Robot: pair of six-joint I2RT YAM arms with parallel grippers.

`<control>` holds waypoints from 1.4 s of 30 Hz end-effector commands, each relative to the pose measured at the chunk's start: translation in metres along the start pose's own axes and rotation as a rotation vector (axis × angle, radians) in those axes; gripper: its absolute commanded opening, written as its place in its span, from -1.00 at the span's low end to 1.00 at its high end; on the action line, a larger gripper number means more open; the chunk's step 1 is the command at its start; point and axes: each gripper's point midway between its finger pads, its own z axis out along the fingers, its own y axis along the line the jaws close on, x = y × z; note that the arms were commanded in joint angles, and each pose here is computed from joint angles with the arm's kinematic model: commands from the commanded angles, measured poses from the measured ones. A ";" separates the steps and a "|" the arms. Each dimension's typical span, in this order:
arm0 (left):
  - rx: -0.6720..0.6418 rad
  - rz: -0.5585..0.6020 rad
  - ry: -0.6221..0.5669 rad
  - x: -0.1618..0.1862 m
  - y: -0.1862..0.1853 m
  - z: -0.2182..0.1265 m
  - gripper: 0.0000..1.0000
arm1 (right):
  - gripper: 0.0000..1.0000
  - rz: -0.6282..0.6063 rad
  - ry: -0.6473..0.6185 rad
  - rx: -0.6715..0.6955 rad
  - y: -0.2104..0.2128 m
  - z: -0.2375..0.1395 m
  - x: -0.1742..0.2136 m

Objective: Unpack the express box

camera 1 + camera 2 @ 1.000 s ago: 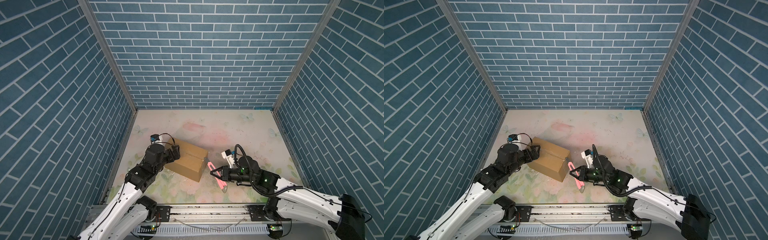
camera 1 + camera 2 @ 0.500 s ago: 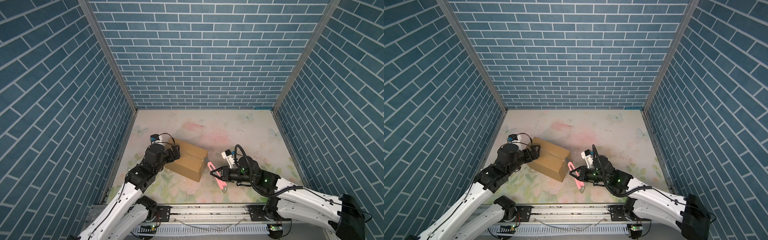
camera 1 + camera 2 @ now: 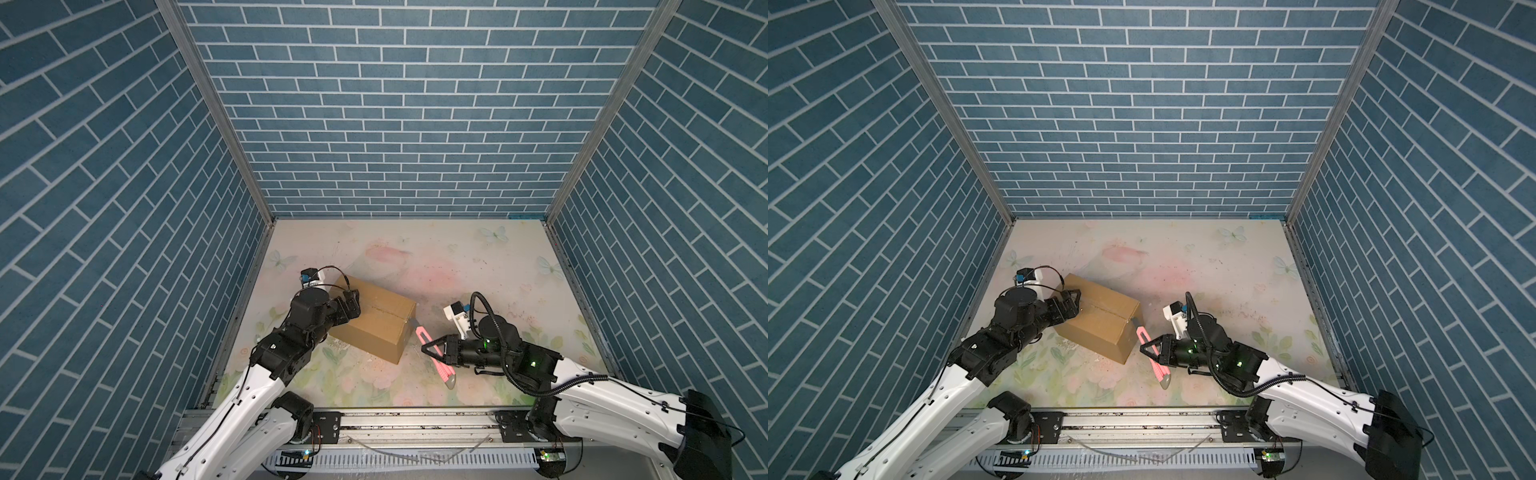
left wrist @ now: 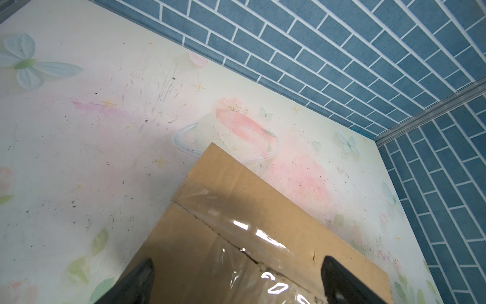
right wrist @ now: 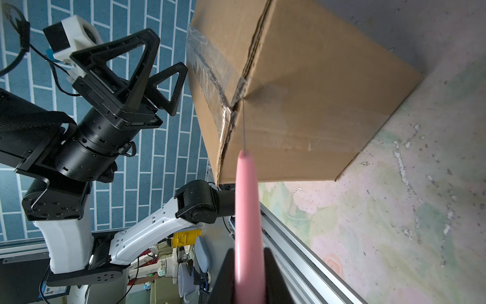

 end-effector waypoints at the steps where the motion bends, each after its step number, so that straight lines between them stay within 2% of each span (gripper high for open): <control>1: -0.002 -0.006 0.001 0.001 0.002 0.000 0.99 | -1.00 0.020 0.008 -0.019 0.001 0.002 0.003; 26: 0.019 -0.043 -0.009 0.003 0.001 0.001 0.99 | -1.00 -0.002 0.055 -0.106 0.017 0.015 0.011; 34: -0.060 -0.044 0.056 0.005 0.015 -0.039 0.99 | -1.00 0.002 0.047 -0.088 0.012 0.014 0.011; 37: -0.030 -0.091 0.069 0.010 0.014 -0.056 0.99 | -1.00 0.003 0.053 -0.087 0.012 0.016 0.011; 42: 0.090 -0.224 0.082 0.032 -0.001 -0.052 0.99 | -1.00 0.003 0.060 -0.090 0.013 0.018 0.011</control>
